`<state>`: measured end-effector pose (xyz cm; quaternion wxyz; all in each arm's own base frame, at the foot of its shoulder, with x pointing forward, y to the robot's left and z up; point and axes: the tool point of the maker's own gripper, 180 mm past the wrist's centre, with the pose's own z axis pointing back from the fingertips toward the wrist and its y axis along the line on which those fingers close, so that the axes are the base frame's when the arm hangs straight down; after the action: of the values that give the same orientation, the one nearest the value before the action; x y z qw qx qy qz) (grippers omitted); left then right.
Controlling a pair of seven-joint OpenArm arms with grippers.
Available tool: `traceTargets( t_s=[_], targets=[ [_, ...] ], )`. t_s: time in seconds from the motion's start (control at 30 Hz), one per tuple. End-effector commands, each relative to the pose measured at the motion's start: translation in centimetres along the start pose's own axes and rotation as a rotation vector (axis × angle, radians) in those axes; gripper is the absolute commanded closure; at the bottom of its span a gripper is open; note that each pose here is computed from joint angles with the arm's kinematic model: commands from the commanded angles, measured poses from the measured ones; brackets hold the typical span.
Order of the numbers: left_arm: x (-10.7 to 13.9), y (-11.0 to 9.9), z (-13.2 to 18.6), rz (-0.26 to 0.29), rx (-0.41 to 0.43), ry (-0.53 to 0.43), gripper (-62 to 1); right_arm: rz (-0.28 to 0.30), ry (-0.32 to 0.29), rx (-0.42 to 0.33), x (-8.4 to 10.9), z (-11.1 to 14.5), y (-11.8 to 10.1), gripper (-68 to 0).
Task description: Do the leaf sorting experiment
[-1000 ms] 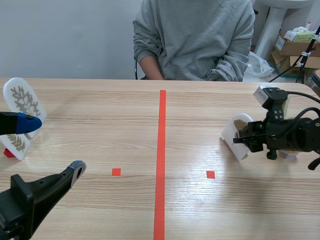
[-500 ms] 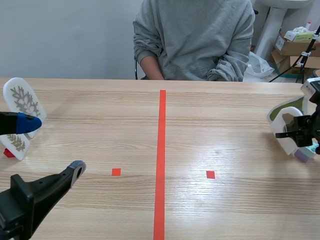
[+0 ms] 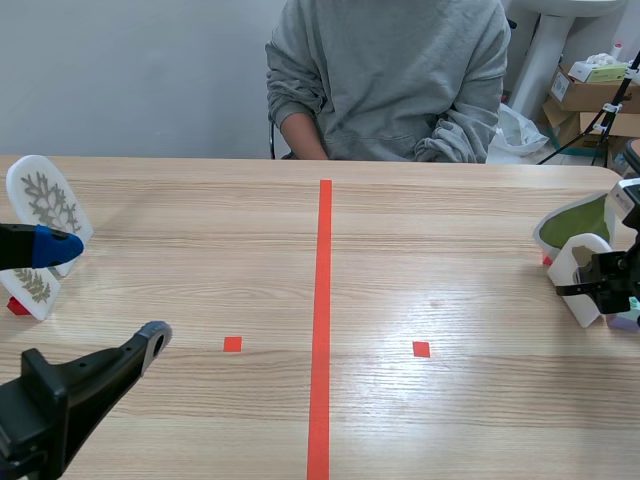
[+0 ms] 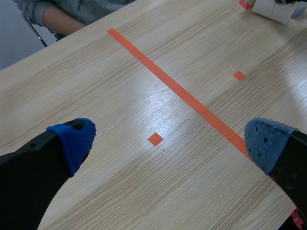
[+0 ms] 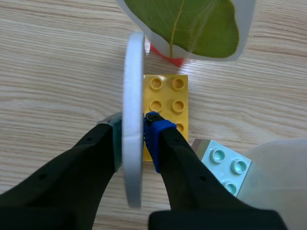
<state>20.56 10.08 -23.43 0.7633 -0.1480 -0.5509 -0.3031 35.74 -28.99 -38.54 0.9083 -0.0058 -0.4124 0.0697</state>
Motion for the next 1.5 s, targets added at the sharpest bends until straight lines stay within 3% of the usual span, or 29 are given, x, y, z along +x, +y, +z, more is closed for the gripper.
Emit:
traceTargets(
  t_s=[0.0,0.13,0.3,0.43,0.5,0.6,0.7,0.9,1.03,1.23,1.37,1.47],
  targets=[
    [0.9,0.0,0.0,0.000,0.001,-0.035,-62.3,0.017,-0.043,-0.021,2.1,0.4,-1.2,-12.7],
    [0.9,0.0,0.0,0.000,0.001,-0.035,-62.3,0.017,-0.026,-0.022,1.7,0.4,-1.2,-21.0],
    [0.9,0.0,0.0,0.000,0.001,-0.034,-62.3,0.021,-0.018,-0.025,1.6,0.5,-1.4,-43.0],
    [0.9,0.0,0.0,0.000,0.001,-0.032,-62.3,0.036,-0.003,0.004,1.4,0.6,-1.1,-53.9],
    [0.9,0.0,0.0,0.000,0.001,-0.032,-62.3,0.016,0.019,0.026,1.1,0.6,-0.7,-58.1],
    [0.9,0.0,0.0,0.000,0.001,-0.032,-62.3,-0.025,0.031,0.042,1.2,0.8,-0.4,-58.7],
    [0.9,0.0,0.0,0.000,0.001,-0.032,-62.3,-0.029,-0.015,0.064,2.4,1.6,-0.5,-58.7],
    [0.9,0.0,0.0,0.000,0.001,-0.032,-62.3,0.078,-0.100,0.108,4.0,5.2,0.2,-58.7],
    [0.9,0.0,0.0,0.000,0.001,-0.032,-62.3,0.159,-0.151,0.185,4.5,8.3,2.9,-58.7],
    [0.9,0.0,0.0,0.000,0.001,-0.033,-62.3,0.274,-0.225,0.323,5.1,13.1,8.6,-58.7],
    [1.0,0.0,0.0,-0.001,0.001,-0.040,-62.3,0.306,-0.246,0.379,4.8,15.3,11.6,-59.4],
    [1.0,0.0,0.0,-0.001,0.001,-0.041,-62.3,0.299,-0.255,0.417,4.5,16.5,13.2,-59.4]
  ],
)
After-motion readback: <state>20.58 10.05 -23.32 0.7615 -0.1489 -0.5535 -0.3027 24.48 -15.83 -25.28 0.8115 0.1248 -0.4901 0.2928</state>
